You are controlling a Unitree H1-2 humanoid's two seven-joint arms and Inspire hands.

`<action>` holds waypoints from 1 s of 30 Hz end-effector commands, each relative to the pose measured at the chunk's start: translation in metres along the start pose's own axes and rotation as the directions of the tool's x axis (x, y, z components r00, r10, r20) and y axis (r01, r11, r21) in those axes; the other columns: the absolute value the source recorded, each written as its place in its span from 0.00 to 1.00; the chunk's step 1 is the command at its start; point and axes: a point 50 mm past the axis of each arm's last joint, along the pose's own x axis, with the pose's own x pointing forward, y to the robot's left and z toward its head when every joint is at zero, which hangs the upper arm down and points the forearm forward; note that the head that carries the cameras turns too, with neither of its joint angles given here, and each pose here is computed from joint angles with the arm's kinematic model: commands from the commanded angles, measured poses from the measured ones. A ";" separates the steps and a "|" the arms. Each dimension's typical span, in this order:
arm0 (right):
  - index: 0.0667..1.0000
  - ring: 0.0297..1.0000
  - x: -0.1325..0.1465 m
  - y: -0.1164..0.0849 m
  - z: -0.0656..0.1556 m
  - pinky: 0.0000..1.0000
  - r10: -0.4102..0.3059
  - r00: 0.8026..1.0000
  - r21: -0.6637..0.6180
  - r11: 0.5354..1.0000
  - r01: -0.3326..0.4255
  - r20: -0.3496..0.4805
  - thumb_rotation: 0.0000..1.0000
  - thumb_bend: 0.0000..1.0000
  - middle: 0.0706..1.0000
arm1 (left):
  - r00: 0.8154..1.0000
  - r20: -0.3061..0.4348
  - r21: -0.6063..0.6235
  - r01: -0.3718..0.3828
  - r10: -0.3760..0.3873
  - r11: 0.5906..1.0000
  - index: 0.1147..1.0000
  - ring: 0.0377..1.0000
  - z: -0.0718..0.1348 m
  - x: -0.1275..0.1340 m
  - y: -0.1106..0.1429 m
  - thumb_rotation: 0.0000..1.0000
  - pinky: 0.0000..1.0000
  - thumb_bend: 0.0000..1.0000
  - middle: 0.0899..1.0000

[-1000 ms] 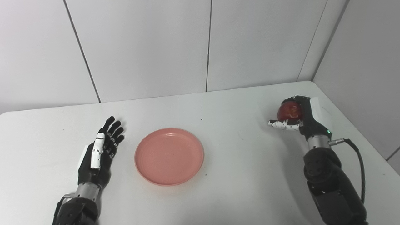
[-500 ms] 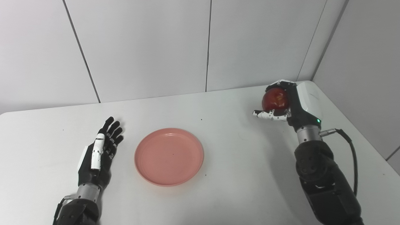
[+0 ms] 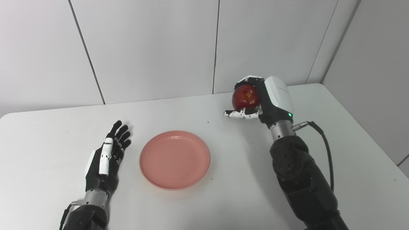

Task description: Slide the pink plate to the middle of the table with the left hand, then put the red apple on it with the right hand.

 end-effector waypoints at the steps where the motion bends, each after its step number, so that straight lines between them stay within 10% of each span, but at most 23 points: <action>1: 0.45 0.33 0.014 -0.004 0.028 0.27 -0.048 0.991 0.013 0.999 0.047 0.122 0.13 0.52 0.39 | 0.998 -0.057 -0.015 -0.014 0.014 1.000 0.91 0.94 -0.016 -0.009 -0.004 1.00 0.94 0.36 0.93; 30: 0.45 0.32 -0.019 0.090 0.111 0.27 0.204 0.931 0.108 0.963 -0.246 0.302 0.13 0.52 0.40 | 0.996 -0.056 -0.032 -0.066 0.065 0.997 0.91 0.93 -0.016 -0.008 -0.020 1.00 0.94 0.37 0.93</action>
